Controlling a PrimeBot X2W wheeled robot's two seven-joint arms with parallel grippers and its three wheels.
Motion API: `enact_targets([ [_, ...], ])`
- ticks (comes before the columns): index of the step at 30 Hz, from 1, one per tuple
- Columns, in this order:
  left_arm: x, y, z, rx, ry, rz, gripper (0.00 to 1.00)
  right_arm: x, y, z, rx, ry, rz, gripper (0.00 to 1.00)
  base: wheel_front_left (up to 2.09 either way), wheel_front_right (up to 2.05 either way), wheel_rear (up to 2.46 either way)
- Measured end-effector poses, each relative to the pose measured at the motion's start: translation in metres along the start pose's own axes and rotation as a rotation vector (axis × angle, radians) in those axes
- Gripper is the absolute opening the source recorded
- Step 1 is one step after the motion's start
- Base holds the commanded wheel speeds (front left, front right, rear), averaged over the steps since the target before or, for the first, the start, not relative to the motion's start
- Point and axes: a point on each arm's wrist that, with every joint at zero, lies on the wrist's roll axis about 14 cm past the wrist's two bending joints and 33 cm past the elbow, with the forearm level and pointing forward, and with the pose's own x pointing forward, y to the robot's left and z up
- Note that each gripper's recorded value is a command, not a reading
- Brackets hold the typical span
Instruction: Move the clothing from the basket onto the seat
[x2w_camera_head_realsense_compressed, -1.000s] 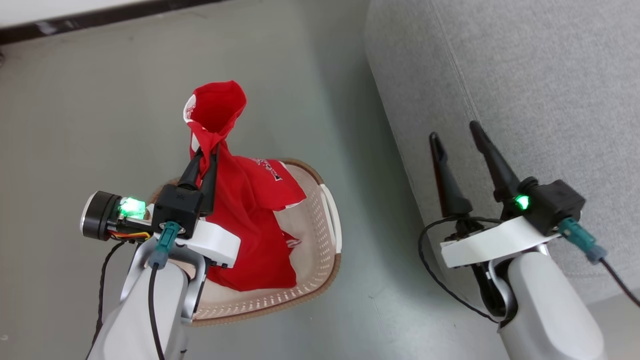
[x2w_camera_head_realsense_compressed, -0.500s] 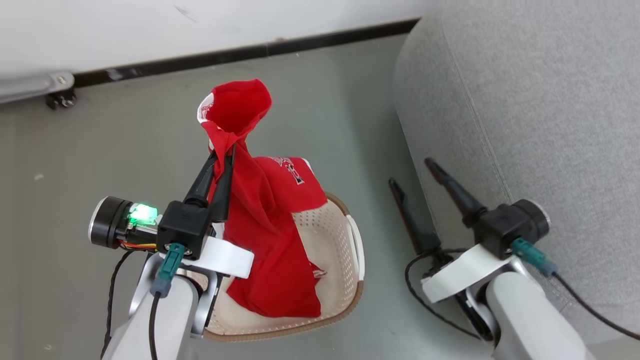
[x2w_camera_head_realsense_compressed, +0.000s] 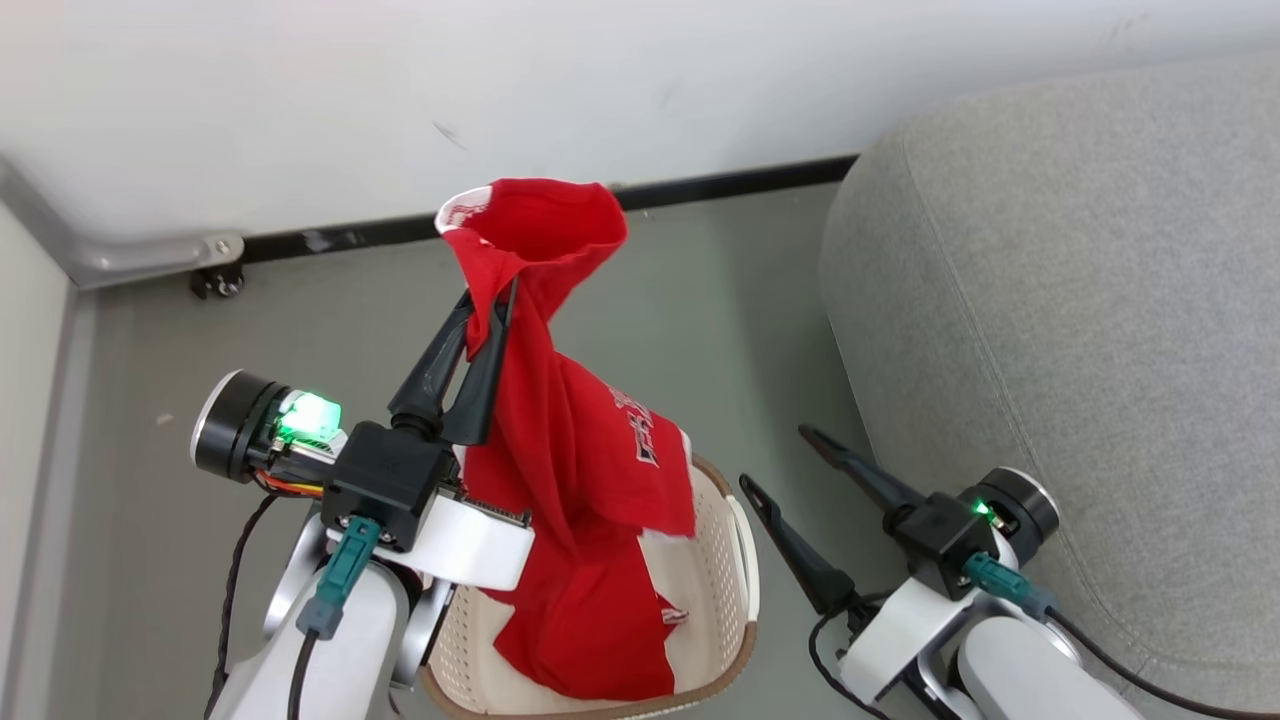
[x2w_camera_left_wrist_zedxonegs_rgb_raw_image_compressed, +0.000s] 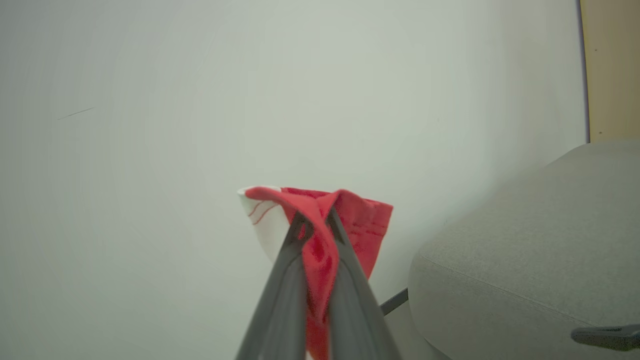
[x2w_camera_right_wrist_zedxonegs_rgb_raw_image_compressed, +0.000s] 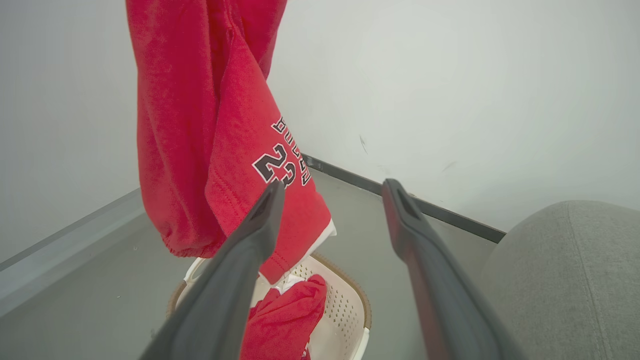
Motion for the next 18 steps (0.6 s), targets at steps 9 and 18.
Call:
enact_targets([
  [9, -0.011, -0.003, 0.04, -0.004, -0.081, -0.021, 0.0, -0.009, 0.019, 0.012, -0.051, -0.005, 0.077, 1.0, 0.0, 0.0, 0.0],
  [18, -0.021, -0.022, 0.072, -0.02, -0.151, -0.092, 0.0, -0.019, 0.045, 0.015, -0.056, 0.013, 0.161, 1.0, 0.0, 0.0, 0.0],
])
